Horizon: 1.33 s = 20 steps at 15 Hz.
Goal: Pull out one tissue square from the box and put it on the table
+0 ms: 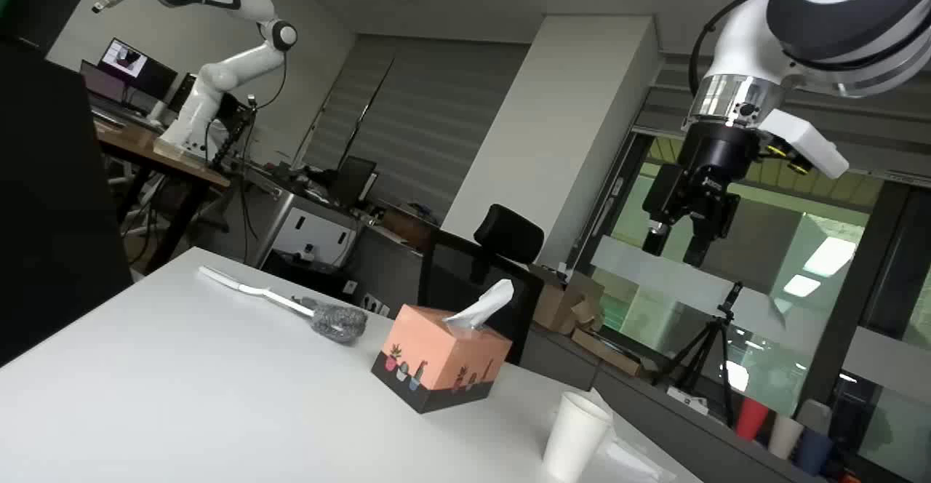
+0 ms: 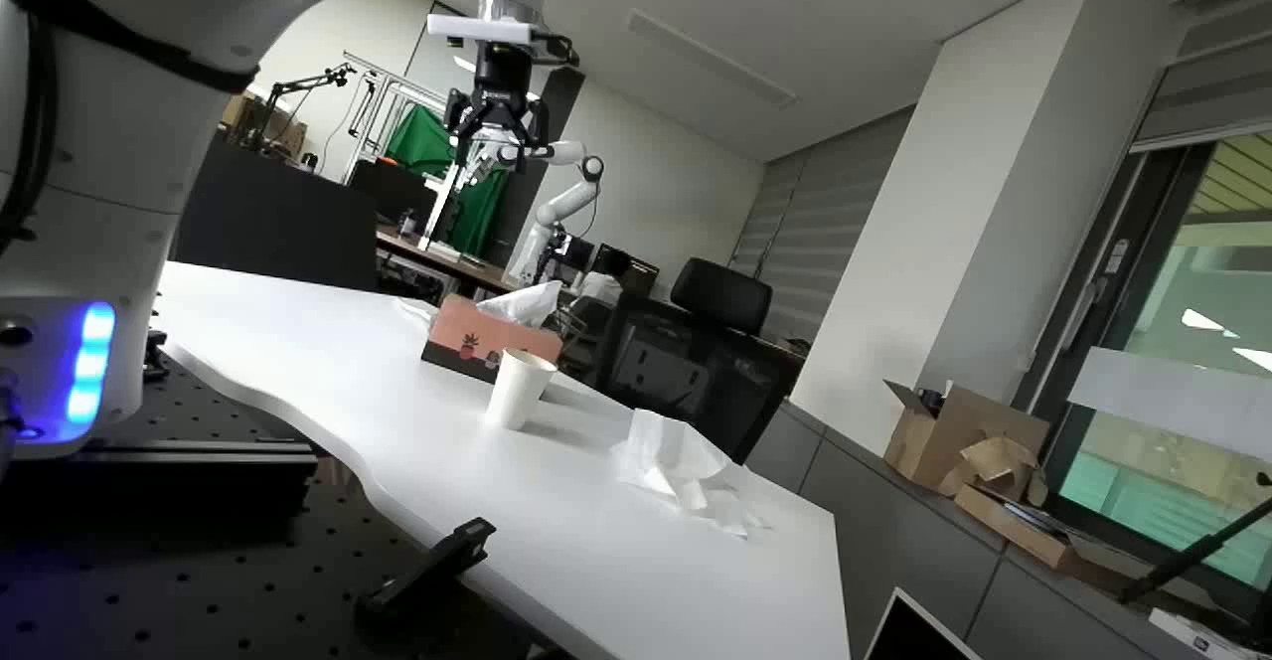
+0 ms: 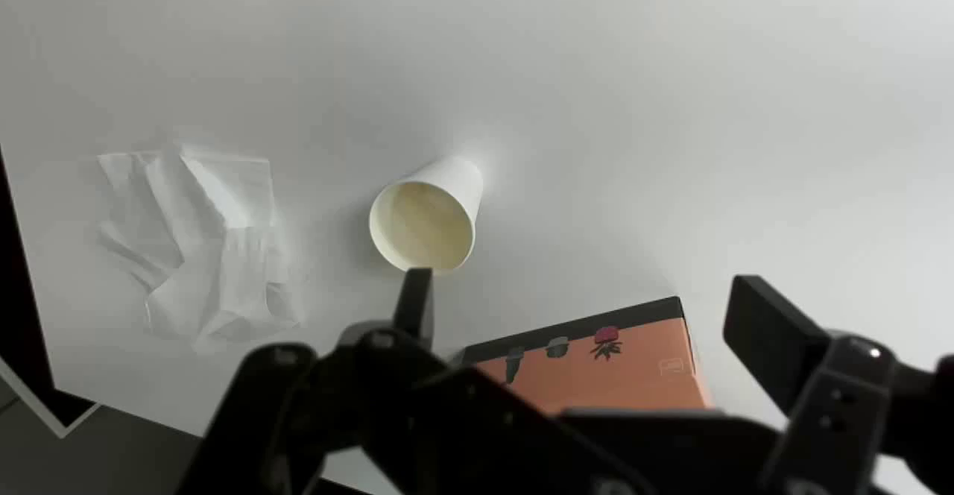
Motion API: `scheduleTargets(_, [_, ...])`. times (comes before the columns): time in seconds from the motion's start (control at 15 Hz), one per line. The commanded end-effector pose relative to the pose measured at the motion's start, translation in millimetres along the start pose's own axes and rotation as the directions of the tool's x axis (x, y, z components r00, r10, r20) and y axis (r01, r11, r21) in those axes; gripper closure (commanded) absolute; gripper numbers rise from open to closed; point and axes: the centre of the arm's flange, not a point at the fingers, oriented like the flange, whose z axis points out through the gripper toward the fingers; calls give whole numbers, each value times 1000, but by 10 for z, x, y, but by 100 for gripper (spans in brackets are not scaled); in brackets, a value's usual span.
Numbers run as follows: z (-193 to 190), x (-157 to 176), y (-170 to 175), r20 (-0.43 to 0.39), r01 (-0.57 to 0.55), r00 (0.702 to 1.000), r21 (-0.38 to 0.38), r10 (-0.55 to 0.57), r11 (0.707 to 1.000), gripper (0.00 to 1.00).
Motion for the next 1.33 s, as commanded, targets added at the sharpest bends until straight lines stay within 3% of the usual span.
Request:
scheduleTargets(0.0, [2, 0, 1, 0, 0, 1000, 0, 0, 1000, 0])
scheduleTargets(1.07, [2, 0, 1, 0, 0, 1000, 0, 0, 1000, 0])
scheduleTargets(1.27, [115, 240, 246, -37, -43, 998, -25, 42, 999, 0])
